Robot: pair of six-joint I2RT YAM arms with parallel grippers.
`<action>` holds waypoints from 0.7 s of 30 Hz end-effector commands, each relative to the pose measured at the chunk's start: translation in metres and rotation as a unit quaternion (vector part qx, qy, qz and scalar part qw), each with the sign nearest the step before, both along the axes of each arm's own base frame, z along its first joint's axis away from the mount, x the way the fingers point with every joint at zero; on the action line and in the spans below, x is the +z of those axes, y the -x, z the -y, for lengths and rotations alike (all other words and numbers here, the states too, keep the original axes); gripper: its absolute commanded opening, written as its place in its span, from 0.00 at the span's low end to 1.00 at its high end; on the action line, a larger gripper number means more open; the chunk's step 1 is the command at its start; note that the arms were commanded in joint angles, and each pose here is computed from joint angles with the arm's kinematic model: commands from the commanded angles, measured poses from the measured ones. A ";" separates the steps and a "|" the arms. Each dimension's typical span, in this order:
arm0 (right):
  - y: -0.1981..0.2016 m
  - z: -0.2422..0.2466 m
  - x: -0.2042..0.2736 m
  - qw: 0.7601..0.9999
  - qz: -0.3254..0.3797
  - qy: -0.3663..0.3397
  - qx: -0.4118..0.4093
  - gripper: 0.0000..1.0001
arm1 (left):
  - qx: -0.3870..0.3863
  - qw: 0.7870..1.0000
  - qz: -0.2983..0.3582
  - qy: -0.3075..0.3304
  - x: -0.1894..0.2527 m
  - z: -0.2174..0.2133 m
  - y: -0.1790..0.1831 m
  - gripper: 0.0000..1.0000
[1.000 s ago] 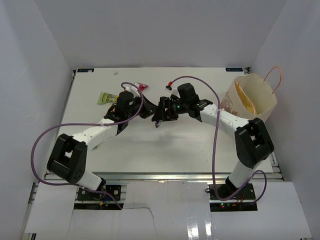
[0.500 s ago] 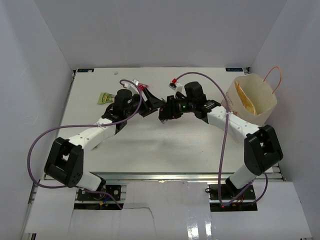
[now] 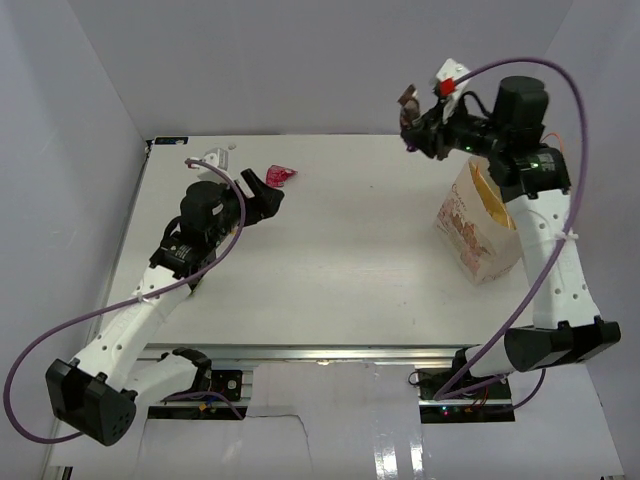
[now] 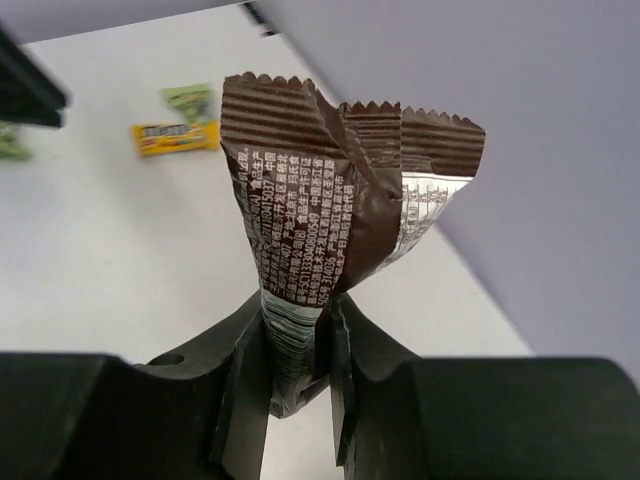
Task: Place the snacks into the paper bag
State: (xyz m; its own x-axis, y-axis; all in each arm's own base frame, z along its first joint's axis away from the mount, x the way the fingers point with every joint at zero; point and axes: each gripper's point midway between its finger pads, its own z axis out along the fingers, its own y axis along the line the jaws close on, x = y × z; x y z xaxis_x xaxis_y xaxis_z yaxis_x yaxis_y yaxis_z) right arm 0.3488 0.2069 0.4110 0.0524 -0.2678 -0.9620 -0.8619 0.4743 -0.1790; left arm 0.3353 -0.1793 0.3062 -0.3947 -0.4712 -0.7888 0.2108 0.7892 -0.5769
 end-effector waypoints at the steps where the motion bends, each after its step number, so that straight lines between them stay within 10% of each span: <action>1: -0.001 0.063 0.042 0.993 0.075 0.047 -0.077 0.30 | 0.029 0.996 -0.043 -0.067 -0.048 -0.023 0.010 0.89; 8: -0.028 0.191 0.046 0.964 0.048 0.061 -0.253 0.30 | 0.027 0.989 -0.054 -0.136 -0.084 -0.030 -0.001 0.90; 21: -0.044 0.278 -0.103 0.903 -0.131 0.198 -0.358 0.37 | 0.011 0.982 -0.081 -0.171 -0.121 -0.027 -0.023 0.90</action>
State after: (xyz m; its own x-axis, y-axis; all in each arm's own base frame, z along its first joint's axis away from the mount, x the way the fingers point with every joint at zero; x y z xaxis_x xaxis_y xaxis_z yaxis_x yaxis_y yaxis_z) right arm 0.3987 -0.0515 0.3120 -0.4477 -0.4374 -0.7799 -0.4391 0.8673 -0.2343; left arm 0.3506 -0.1533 0.1693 -0.5672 -0.1909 -0.8012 0.0986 0.9501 -0.2961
